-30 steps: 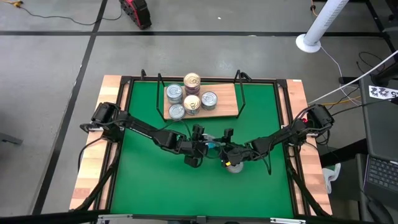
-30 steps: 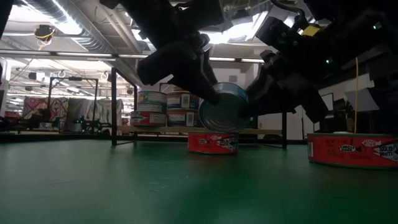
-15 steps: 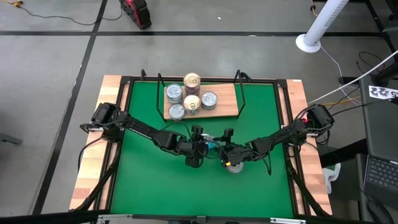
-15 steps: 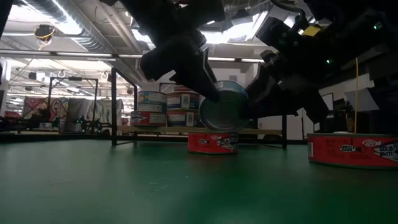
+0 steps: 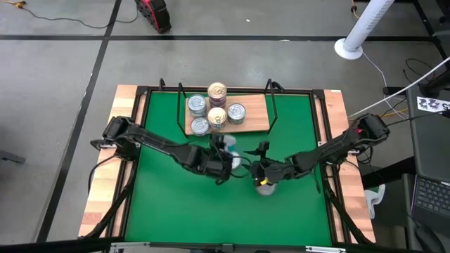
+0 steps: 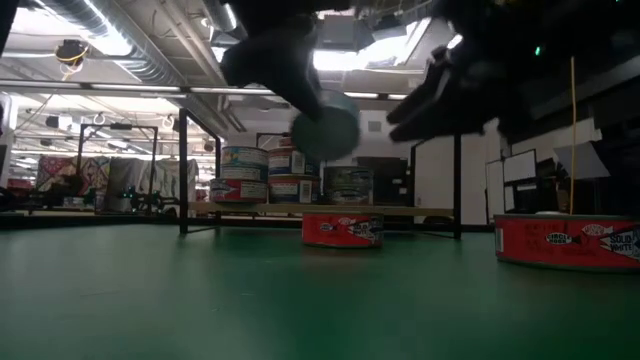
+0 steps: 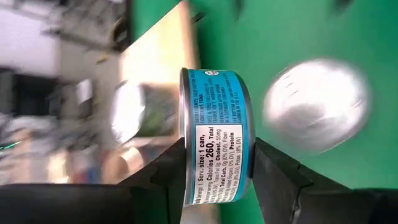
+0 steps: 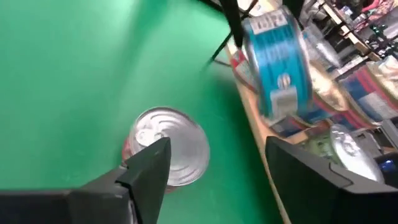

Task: Stack canned seafood by type on shelf
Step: Stack the yellow-blue tuna can on top of the other yellow-blue tuna can on the shelf

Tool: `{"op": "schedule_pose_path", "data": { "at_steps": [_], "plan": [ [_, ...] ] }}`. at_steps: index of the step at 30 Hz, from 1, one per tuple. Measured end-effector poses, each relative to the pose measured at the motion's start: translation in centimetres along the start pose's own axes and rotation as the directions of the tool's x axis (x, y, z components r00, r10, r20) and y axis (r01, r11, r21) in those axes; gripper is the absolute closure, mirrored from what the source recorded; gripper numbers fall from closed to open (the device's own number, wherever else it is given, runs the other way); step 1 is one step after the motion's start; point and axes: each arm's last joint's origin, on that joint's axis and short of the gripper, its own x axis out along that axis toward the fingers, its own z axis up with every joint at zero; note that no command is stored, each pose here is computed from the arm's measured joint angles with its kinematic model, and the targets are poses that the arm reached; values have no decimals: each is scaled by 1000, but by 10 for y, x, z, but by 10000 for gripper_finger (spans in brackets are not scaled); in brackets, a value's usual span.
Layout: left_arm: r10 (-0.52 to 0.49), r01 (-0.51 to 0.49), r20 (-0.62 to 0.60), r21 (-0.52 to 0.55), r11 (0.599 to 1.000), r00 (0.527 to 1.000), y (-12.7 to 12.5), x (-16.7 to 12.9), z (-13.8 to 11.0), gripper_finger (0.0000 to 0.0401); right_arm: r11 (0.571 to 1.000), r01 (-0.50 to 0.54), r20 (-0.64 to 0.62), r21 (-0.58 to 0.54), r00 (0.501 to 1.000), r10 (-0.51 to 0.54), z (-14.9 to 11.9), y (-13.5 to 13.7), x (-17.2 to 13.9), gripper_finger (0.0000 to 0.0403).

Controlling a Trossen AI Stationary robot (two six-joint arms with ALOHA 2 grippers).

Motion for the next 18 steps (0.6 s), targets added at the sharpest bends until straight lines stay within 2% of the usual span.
{"op": "schedule_pose_path", "data": {
  "at_steps": [3, 12, 18],
  "plan": [
    [92, -87, -86, 59, 994, 992, 12, -6, -5, 258, 1000, 1, -3, -2, 1000, -1, 3, -9, -9, 141],
    [233, -209, -276, 112, 971, 932, 58, -11, -28, 259, 1000, 0, 3, 3, 1000, 0, 7, -22, -23, 141],
    [260, -248, -396, 82, 965, 881, 91, -9, -51, 251, 1000, -21, 6, 3, 1000, 21, 7, -21, -24, 141]
  ]
}}
